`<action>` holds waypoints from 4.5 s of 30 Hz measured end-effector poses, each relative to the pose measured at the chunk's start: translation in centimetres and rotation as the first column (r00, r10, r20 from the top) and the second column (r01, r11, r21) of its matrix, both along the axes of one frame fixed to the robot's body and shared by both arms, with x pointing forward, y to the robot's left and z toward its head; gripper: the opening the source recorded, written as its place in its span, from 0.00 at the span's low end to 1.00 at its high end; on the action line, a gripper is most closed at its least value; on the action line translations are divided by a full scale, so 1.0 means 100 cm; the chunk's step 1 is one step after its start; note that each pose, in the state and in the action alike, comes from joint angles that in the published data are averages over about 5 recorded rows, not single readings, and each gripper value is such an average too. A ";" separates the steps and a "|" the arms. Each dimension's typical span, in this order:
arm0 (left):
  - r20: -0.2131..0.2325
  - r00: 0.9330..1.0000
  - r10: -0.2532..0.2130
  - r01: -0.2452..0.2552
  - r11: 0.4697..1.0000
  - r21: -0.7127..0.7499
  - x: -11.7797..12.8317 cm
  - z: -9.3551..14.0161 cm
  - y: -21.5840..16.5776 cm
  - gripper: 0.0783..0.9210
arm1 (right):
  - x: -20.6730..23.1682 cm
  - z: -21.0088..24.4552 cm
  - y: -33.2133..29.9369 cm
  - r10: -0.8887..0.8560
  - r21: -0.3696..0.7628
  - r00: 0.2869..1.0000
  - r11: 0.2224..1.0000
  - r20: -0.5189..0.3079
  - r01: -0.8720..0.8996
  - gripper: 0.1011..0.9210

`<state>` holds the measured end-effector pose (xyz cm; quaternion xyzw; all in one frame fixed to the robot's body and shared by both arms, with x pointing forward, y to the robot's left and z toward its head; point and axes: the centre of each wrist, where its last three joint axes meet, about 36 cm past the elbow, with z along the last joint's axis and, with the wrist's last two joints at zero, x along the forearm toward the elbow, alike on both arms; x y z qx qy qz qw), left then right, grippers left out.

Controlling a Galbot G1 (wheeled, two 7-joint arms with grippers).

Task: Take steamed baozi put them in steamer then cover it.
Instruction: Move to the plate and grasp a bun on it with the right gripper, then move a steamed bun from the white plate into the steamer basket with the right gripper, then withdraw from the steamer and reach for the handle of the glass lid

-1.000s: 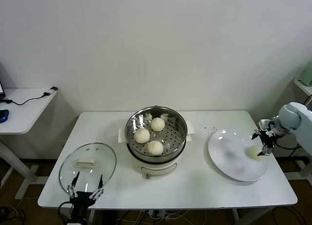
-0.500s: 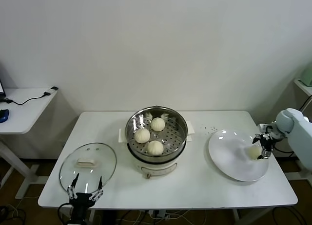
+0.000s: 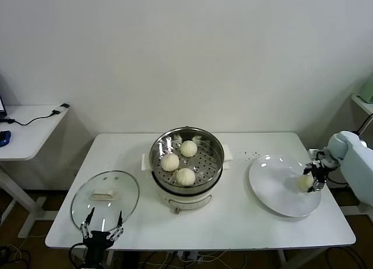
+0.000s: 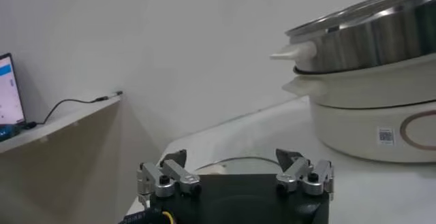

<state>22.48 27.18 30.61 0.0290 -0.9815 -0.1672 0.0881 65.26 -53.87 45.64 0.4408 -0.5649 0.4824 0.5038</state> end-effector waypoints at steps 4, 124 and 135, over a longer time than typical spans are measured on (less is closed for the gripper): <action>0.000 1.000 0.000 0.000 1.000 0.000 -0.001 0.000 0.000 0.88 | 0.004 0.007 0.002 -0.002 0.007 1.000 1.000 0.011 0.002 0.74; 0.060 0.996 -0.062 0.060 0.997 0.038 0.034 0.030 0.014 0.88 | -0.078 0.040 0.229 -0.500 0.914 0.780 0.338 0.376 -0.224 0.88; 0.033 0.995 -0.098 0.087 0.969 0.230 0.045 0.041 0.021 0.88 | -0.154 -0.015 0.197 -0.728 0.972 0.644 0.153 0.234 -0.181 0.88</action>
